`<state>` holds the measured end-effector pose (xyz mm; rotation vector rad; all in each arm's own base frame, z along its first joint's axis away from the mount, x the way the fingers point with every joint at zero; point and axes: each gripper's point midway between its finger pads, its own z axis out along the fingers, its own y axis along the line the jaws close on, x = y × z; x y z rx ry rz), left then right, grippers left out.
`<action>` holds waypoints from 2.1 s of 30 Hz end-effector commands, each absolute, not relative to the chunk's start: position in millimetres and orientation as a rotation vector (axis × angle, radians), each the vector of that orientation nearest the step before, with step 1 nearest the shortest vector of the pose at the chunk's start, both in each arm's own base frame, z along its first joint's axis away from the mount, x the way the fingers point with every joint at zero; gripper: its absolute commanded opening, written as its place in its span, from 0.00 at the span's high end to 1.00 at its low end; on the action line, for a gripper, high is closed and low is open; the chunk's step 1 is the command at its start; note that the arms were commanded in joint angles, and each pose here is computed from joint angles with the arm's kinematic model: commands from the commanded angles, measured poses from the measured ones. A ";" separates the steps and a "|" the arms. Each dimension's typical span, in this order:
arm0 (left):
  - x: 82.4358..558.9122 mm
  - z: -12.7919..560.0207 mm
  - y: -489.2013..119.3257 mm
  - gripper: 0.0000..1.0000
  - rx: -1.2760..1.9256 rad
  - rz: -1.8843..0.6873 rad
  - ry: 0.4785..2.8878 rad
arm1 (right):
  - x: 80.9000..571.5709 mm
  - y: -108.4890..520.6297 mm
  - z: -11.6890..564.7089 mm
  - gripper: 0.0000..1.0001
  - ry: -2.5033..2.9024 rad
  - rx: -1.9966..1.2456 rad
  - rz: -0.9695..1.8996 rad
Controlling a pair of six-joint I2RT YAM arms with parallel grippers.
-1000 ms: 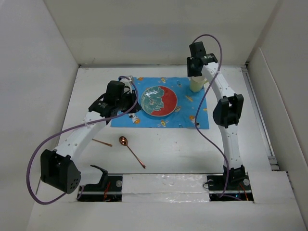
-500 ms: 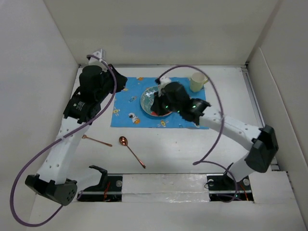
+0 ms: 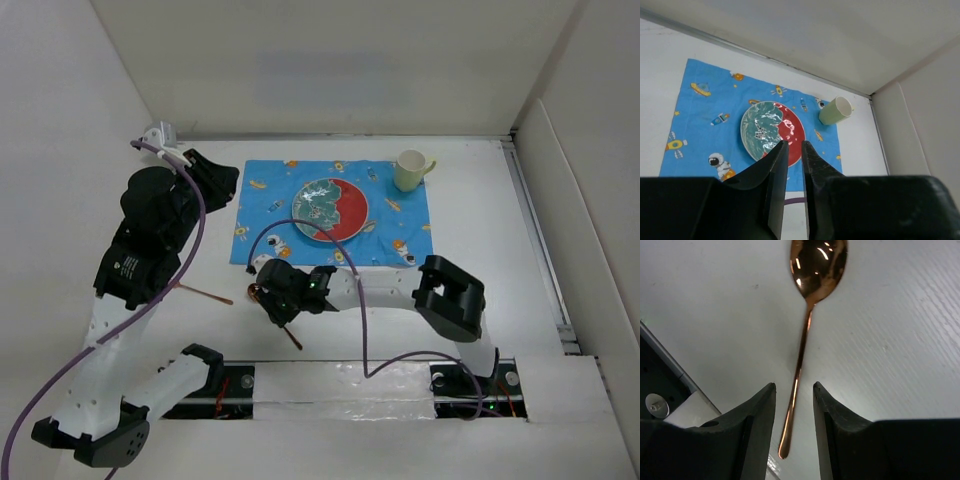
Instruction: Set the dinner table for one person
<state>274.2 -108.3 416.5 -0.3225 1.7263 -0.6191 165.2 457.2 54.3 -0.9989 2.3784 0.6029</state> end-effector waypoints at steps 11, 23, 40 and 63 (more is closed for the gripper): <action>269.2 399.9 -101.1 0.82 -0.341 -0.575 1.768 | 172.7 482.2 25.8 0.59 2.295 -1.100 0.346; 270.0 407.7 -93.4 0.82 -0.349 -0.535 1.743 | 176.5 451.3 -6.1 1.00 2.265 -1.026 -0.013; 305.6 327.9 -100.5 0.79 -0.432 -0.445 1.903 | 360.9 274.3 133.3 1.00 2.278 -0.275 0.075; 246.9 105.9 -18.1 0.64 -0.985 -0.167 2.349 | 492.9 172.7 50.3 0.99 2.490 0.062 -0.003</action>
